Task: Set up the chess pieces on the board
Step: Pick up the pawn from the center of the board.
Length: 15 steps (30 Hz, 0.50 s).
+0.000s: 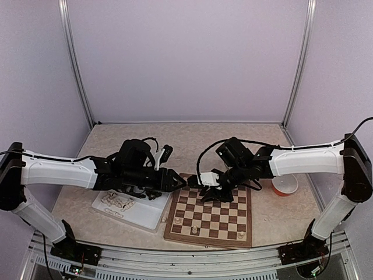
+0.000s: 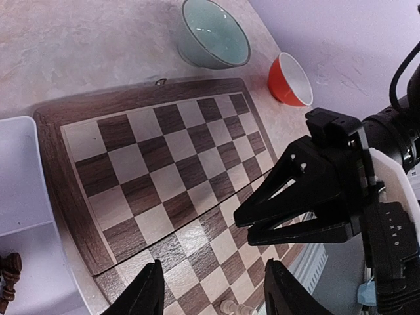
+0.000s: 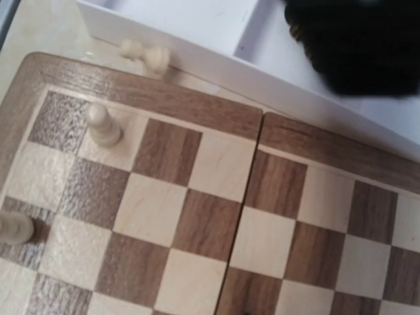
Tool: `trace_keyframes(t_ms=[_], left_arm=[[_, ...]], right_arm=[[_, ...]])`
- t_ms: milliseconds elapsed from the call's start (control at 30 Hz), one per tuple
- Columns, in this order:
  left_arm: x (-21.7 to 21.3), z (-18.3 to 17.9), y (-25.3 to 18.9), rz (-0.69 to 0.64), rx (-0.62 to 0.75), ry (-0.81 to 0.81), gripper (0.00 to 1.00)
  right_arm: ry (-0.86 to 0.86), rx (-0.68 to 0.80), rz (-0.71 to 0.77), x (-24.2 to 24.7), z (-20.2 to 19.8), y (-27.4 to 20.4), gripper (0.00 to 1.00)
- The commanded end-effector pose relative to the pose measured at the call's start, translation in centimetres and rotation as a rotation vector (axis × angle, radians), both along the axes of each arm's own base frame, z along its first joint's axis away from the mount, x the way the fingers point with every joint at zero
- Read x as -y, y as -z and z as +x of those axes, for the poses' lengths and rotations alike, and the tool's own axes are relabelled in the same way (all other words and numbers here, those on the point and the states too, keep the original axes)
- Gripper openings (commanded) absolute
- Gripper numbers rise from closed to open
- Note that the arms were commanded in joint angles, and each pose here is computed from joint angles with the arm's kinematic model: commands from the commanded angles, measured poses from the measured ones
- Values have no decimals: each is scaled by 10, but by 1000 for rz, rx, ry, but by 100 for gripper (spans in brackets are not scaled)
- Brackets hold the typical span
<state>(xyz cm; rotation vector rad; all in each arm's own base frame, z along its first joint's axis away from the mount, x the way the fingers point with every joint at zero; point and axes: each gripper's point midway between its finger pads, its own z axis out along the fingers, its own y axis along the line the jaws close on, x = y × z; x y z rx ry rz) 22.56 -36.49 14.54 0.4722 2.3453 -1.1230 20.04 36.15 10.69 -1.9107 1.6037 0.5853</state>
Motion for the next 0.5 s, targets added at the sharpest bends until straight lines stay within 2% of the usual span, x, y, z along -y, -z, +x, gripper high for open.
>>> trace_keyframes(t_ms=[0, 100, 200, 300, 467], left_arm=[[12, 4, -23, -81, 16, 14, 52], [3, 8, -22, -25, 34, -17, 52], [-18, 7, -12, 151, 36, -63, 51], [-31, -11, -7, 307, 62, -50, 48], [-47, -45, 7, 452, 27, -39, 40]], right_arm=[[10, 16, 15, 1, 4, -9, 22], [18, 15, 16, 2, 4, -9, 23], [27, 18, 16, 3, 6, -12, 25], [34, 11, 23, 4, 8, -15, 26], [-10, -23, 15, 1, 4, -13, 27]])
